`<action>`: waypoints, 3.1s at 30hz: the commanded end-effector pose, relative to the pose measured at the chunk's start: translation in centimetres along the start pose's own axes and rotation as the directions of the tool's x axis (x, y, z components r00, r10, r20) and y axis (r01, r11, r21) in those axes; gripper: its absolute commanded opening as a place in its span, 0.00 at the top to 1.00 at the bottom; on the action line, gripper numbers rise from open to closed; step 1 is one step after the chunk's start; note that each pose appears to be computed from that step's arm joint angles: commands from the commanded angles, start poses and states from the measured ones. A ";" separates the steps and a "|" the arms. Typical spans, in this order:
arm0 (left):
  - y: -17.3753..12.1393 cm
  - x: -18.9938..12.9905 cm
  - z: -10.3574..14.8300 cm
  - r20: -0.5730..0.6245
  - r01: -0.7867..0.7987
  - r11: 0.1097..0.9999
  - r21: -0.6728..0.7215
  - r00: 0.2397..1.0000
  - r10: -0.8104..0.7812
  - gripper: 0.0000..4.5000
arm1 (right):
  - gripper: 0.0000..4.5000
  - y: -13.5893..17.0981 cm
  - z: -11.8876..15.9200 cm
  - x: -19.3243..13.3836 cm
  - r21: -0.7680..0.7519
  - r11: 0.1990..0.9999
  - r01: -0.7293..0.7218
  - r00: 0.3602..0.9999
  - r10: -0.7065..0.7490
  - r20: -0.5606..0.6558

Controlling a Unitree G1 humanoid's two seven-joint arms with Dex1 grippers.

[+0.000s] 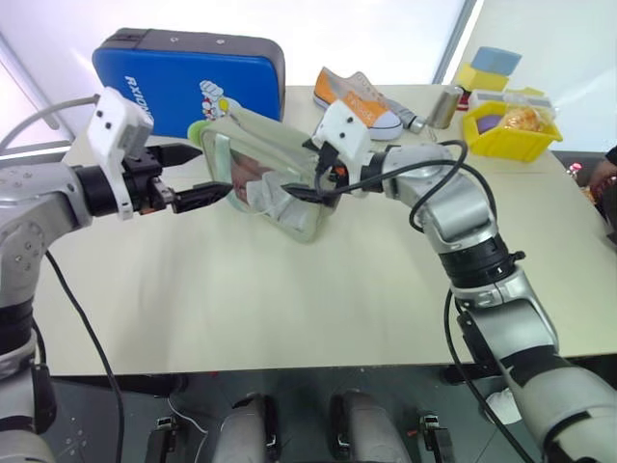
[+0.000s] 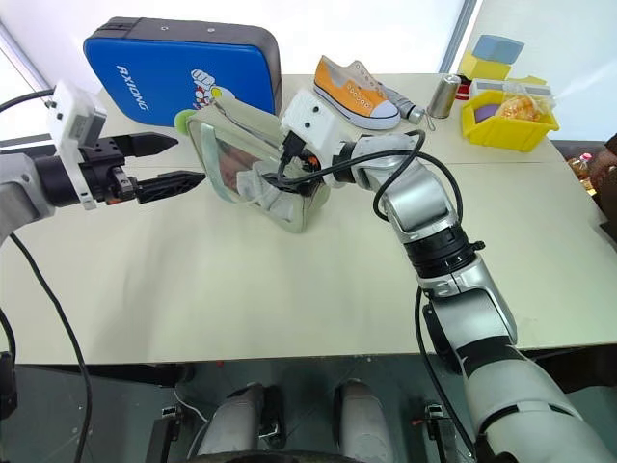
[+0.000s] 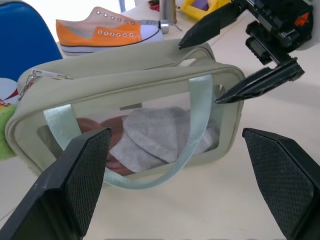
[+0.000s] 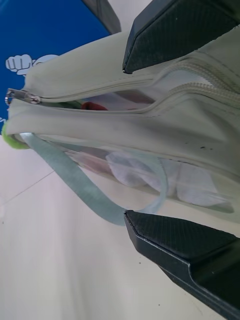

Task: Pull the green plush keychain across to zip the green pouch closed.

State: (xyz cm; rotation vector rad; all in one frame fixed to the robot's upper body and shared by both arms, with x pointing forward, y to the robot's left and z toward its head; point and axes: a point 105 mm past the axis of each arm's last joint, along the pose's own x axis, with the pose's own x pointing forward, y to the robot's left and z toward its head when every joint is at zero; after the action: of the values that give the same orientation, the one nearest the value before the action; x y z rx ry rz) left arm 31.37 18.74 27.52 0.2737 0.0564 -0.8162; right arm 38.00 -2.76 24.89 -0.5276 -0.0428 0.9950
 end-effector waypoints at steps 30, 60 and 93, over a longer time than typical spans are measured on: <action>2.1 -2.7 1.3 0.020 -0.097 0.993 0.070 0.995 0.096 0.00 | 0.75 -2.4 -3.0 -5.5 -0.221 0.952 -0.213 0.976 0.218 -0.001; 1.9 -3.0 1.2 0.008 -0.113 0.990 0.082 0.994 0.113 0.00 | 0.42 -2.3 2.9 0.4 -0.173 0.985 0.004 1.000 0.001 0.027; 4.0 -5.2 1.7 0.005 -0.216 0.970 0.113 0.976 0.217 0.00 | 0.99 -0.6 1.7 -1.5 -0.502 0.848 -0.171 0.980 0.197 -0.003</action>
State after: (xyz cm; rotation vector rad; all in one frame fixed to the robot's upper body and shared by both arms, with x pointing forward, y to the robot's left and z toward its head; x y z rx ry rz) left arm 31.17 23.65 28.92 0.3455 0.0484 -0.6417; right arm 37.80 -3.21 24.85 -0.9710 -0.2143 1.1736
